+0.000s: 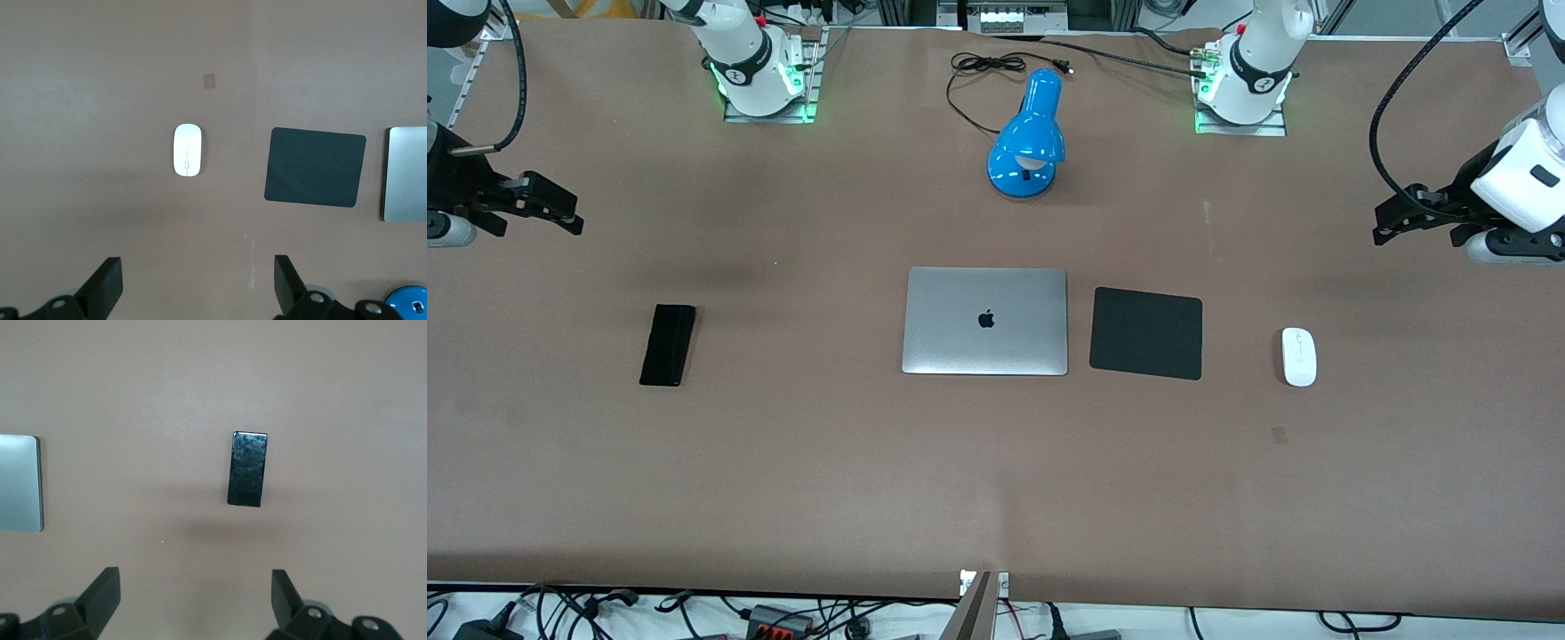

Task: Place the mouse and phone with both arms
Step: 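Reach the right gripper to the black phone while the left gripper reaches the mouse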

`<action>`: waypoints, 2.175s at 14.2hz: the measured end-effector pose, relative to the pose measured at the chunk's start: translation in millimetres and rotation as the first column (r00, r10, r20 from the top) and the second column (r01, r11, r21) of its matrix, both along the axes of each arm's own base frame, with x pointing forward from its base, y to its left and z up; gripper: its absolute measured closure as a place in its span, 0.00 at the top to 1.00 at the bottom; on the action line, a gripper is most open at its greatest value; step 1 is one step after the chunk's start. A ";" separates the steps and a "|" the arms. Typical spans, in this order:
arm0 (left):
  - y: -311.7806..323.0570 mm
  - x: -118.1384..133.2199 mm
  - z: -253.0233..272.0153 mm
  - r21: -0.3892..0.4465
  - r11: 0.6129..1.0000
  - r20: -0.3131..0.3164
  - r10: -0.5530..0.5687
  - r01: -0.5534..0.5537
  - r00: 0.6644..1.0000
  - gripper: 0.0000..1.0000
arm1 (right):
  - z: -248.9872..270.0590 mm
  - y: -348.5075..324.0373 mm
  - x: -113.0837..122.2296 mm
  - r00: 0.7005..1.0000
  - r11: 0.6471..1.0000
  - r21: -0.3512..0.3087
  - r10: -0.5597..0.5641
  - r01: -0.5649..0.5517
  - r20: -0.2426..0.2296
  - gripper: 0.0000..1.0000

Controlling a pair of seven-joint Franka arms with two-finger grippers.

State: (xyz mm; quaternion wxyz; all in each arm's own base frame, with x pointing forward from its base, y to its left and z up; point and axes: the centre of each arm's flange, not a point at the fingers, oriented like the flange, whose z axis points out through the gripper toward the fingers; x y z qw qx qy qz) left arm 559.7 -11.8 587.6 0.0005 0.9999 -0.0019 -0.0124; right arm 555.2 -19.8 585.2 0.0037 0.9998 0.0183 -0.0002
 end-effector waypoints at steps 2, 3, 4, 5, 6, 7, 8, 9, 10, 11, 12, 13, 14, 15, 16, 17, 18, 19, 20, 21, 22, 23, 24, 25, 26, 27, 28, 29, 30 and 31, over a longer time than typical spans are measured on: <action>-0.1 0.0 0.0 0.000 1.000 0.000 0.000 0.000 1.000 1.00 | 0.0 -0.3 0.0 1.000 1.000 0.000 -0.001 0.001 0.000 1.00; -0.5 0.0 0.0 0.000 1.000 0.000 -0.001 0.001 1.000 1.00 | 0.0 -0.5 0.0 1.000 1.000 0.000 -0.002 0.002 0.000 1.00; -1.1 0.0 0.2 0.001 1.000 0.000 -0.002 0.002 1.000 1.00 | 0.2 -0.7 0.0 1.000 1.000 0.000 -0.002 0.002 0.000 1.00; -1.6 0.1 0.6 0.001 1.000 0.001 -0.003 0.003 1.000 1.00 | 0.5 -0.8 0.0 1.000 1.000 0.000 -0.002 0.002 0.001 1.00; -1.8 0.1 0.8 0.001 1.000 0.002 -0.004 0.004 1.000 1.00 | 0.5 -0.8 0.0 1.000 1.000 0.000 -0.002 0.002 0.001 1.00; -2.0 0.2 0.6 0.001 1.000 0.001 -0.004 0.004 1.000 1.00 | 0.1 -1.0 0.1 1.000 1.000 0.000 -0.003 0.003 0.000 1.00; -2.1 0.3 0.2 0.002 1.000 0.001 -0.005 0.005 1.000 1.00 | -0.5 -1.6 0.3 1.000 1.000 -0.001 -0.005 0.005 -0.002 1.00; -2.1 0.8 -0.9 0.002 1.000 -0.001 -0.005 0.005 1.000 1.00 | -1.4 -3.2 0.6 1.000 1.000 -0.001 -0.010 0.010 -0.004 1.00; -2.0 1.3 -3.5 0.002 1.000 -0.010 -0.005 0.005 1.000 1.00 | -2.4 -4.7 0.9 1.000 1.000 -0.002 -0.013 0.013 -0.006 1.00; -1.7 1.2 -8.3 0.002 1.000 -0.031 -0.004 0.004 1.000 1.00 | -4.1 -5.8 1.3 1.000 1.000 -0.002 -0.016 0.016 -0.010 1.00; -0.8 0.5 -13.4 0.002 1.000 -0.057 -0.003 0.003 0.998 1.00 | -6.8 -6.3 1.7 1.000 1.000 -0.002 -0.021 0.021 -0.018 1.00; 0.6 0.3 -17.1 0.003 1.000 -0.074 0.000 0.000 0.997 1.00 | -11.8 -6.4 2.3 0.999 1.000 -0.002 -0.030 0.030 -0.029 1.00; 2.0 0.5 -19.3 0.003 1.000 -0.083 0.002 -0.002 0.997 1.00 | -18.4 -6.6 3.4 0.998 0.999 -0.005 -0.038 0.038 -0.042 1.00; 3.6 1.1 -21.2 0.003 1.000 -0.087 0.005 -0.005 0.996 1.00 | -27.4 -7.1 5.5 0.997 0.999 -0.011 -0.041 0.040 -0.058 1.00; 5.1 2.4 -23.9 0.003 1.000 -0.092 0.008 -0.008 0.996 1.00 | -36.7 -7.5 8.2 0.996 0.999 -0.016 -0.042 0.040 -0.073 1.00; 6.5 4.3 -27.4 0.003 1.000 -0.097 0.010 -0.010 0.995 1.00 | -47.1 -7.7 12.2 0.995 0.999 -0.019 -0.042 0.041 -0.085 1.00; 8.7 7.7 -31.4 0.003 1.000 -0.103 0.013 -0.013 0.995 1.00 | -59.3 -8.4 17.2 0.995 0.999 -0.026 -0.042 0.039 -0.095 1.00; 11.7 12.7 -36.6 0.002 1.000 -0.110 0.017 -0.017 0.994 1.00 | -73.1 -10.1 22.8 0.994 0.998 -0.042 -0.041 0.037 -0.102 1.00; 14.6 19.7 -46.2 0.002 1.000 -0.123 0.021 -0.021 0.992 1.00 | -88.5 -11.7 28.3 0.994 0.998 -0.054 -0.041 0.035 -0.106 1.00; 16.4 28.2 -64.1 0.002 1.000 -0.151 0.023 -0.023 0.988 1.00 | -105.0 -12.7 32.7 0.993 0.998 -0.060 -0.040 0.033 -0.108 1.00; 17.6 38.3 -89.4 0.002 1.000 -0.183 0.024 -0.024 0.983 1.00 | -120.3 -13.7 35.2 0.993 0.998 -0.062 -0.040 0.033 -0.109 1.00; 20.5 51.6 -122.1 0.001 1.000 -0.201 0.028 -0.028 0.979 1.00 | -135.6 -15.7 35.9 0.993 0.997 -0.062 -0.042 0.036 -0.106 1.00; 25.5 64.6 -154.9 0.000 0.999 -0.200 0.034 -0.034 0.979 1.00 | -149.4 -18.3 35.2 0.994 0.997 -0.062 -0.046 0.040 -0.100 1.00; 30.8 75.1 -186.5 -0.003 0.999 -0.184 0.033 -0.034 0.982 1.00 | -163.3 -21.3 34.2 0.994 0.997 -0.061 -0.050 0.045 -0.094 1.00; 34.6 81.5 -213.6 -0.006 1.000 -0.159 0.027 -0.028 0.987 1.00 | -177.9 -24.9 33.3 0.994 0.997 -0.061 -0.056 0.051 -0.092 1.00; 36.5 83.8 -237.6 -0.007 1.000 -0.130 0.023 -0.024 0.991 1.00 | -193.5 -28.9 33.5 0.994 0.997 -0.061 -0.062 0.056 -0.094 1.00; 36.6 81.9 -257.1 -0.008 1.000 -0.105 0.019 -0.020 0.994 1.00 | -209.4 -32.6 34.9 0.993 0.996 -0.061 -0.067 0.061 -0.098 1.00; 36.1 77.8 -272.3 -0.008 1.000 -0.083 0.016 -0.017 0.996 1.00 | -225.3 -36.3 37.5 0.992 0.996 -0.061 -0.071 0.065 -0.101 1.00; 36.0 73.1 -285.8 -0.007 1.000 -0.060 0.016 -0.016 0.998 1.00 | -241.6 -39.9 40.4 0.992 0.996 -0.062 -0.077 0.071 -0.105 1.00; 36.2 68.3 -298.9 -0.007 1.000 -0.032 0.016 -0.016 0.999 1.00 | -258.1 -43.4 43.3 0.991 0.995 -0.063 -0.083 0.077 -0.107 1.00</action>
